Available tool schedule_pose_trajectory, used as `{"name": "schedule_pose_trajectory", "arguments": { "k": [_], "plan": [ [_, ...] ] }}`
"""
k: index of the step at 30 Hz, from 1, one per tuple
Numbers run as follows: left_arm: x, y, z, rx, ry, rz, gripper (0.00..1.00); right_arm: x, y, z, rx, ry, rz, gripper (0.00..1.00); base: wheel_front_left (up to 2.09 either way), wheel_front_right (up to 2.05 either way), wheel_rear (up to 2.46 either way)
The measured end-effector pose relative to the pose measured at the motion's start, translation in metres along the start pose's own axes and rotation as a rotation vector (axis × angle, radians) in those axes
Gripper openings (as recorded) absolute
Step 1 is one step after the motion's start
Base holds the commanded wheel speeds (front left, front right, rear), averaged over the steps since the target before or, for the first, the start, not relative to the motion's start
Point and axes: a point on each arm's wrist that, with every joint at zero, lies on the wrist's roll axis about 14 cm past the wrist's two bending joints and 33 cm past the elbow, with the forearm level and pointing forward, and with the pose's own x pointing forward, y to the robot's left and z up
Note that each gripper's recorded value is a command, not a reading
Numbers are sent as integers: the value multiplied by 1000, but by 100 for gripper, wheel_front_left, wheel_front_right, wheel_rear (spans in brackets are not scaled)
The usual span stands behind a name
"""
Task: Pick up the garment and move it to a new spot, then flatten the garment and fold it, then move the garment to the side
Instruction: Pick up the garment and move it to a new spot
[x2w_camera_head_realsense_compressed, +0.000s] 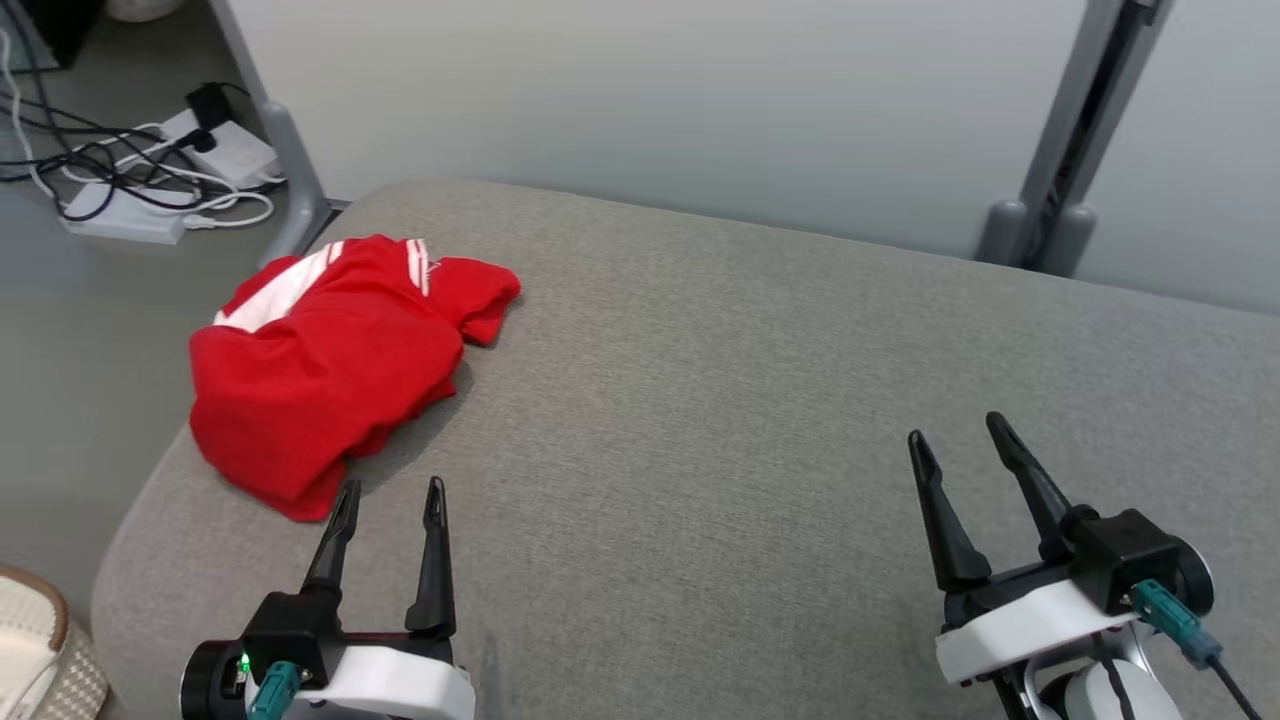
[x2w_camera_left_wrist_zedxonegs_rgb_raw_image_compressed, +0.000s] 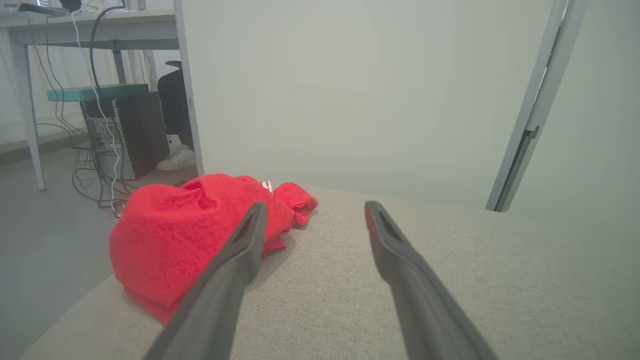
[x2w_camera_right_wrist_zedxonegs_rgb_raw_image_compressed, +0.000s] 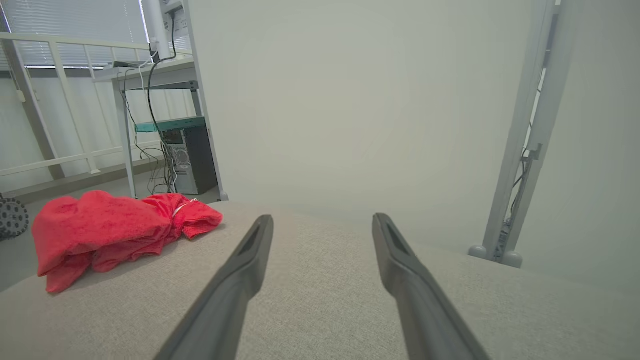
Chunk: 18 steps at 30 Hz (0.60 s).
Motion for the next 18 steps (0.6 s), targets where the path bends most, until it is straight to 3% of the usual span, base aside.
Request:
{"name": "schedule_pose_trajectory", "arguments": {
  "k": [10,18],
  "plan": [
    [-40,59,14,31,-50,160,100,11,63,4,24,-4,178,100,0,0,0],
    [-45,69,22,39,-70,196,100,17,86,1,39,5,246,100,0,0,0]
  ]
}}
